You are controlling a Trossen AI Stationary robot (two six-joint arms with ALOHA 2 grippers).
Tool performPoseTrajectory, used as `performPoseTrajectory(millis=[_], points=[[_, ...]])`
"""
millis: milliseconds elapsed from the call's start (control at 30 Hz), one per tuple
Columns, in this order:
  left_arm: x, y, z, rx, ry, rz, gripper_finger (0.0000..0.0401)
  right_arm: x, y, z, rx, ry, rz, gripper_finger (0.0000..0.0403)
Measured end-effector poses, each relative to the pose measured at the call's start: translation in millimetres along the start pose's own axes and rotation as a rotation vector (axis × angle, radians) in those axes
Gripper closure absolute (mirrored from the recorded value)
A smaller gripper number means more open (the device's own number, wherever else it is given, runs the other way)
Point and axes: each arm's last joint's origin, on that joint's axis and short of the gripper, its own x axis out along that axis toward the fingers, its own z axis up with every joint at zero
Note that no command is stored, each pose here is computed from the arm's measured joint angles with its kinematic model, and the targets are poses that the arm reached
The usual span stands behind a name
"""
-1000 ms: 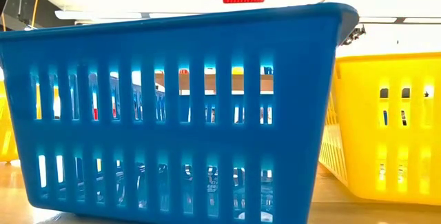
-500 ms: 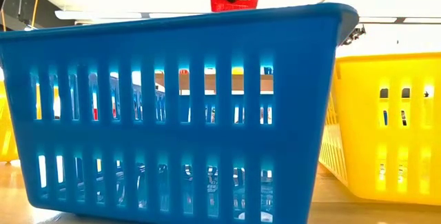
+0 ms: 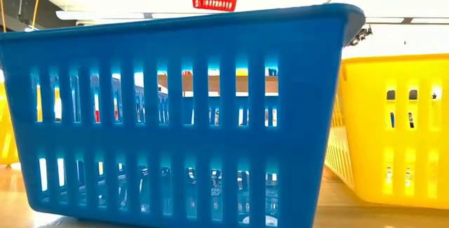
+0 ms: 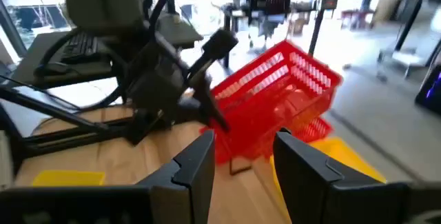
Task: Stack baskets on shelf by color
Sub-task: Stack the right red bin on top of the red bin on the shelf
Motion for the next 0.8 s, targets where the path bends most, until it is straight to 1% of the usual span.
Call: performPoseTrajectory(millis=[67,100,200,267,333,467,567,633,733,800], points=[[-3,11,-10,0.003,0.01,-0.023,0.0401,-7,-3,7,0.056,0.012,0.016,0.0269],[-4,16,-10,-0.007,-0.009,-0.022,0.0401,-11,-5,9,0.072,0.027,0.02,0.0269],[-9,33,-24,-0.015,-0.016,-0.054,0.0401,-21,-9,16,0.109,0.063,0.041,0.0269],[-11,41,-26,-0.018,-0.049,-0.057,0.0401,-25,-11,18,0.124,0.084,0.043,0.0269],[-12,51,-36,-0.012,-0.044,-0.077,0.0401,-30,-12,22,0.15,0.089,0.065,0.0269],[-14,69,-48,-0.009,-0.071,-0.081,0.0401,-37,-14,29,0.197,0.088,0.1,0.0269],[-14,81,-57,-0.003,-0.093,-0.09,0.0401,-38,-15,31,0.201,0.089,0.112,0.0269],[-11,89,-63,-0.008,-0.115,-0.12,0.0401,-38,-15,30,0.197,0.097,0.11,0.0269],[-9,100,-73,-0.053,-0.162,-0.186,0.0401,-38,-16,26,0.178,0.132,0.101,0.0269],[-12,108,-82,-0.079,-0.181,-0.189,0.0401,-39,-16,23,0.163,0.16,0.094,0.0269]])
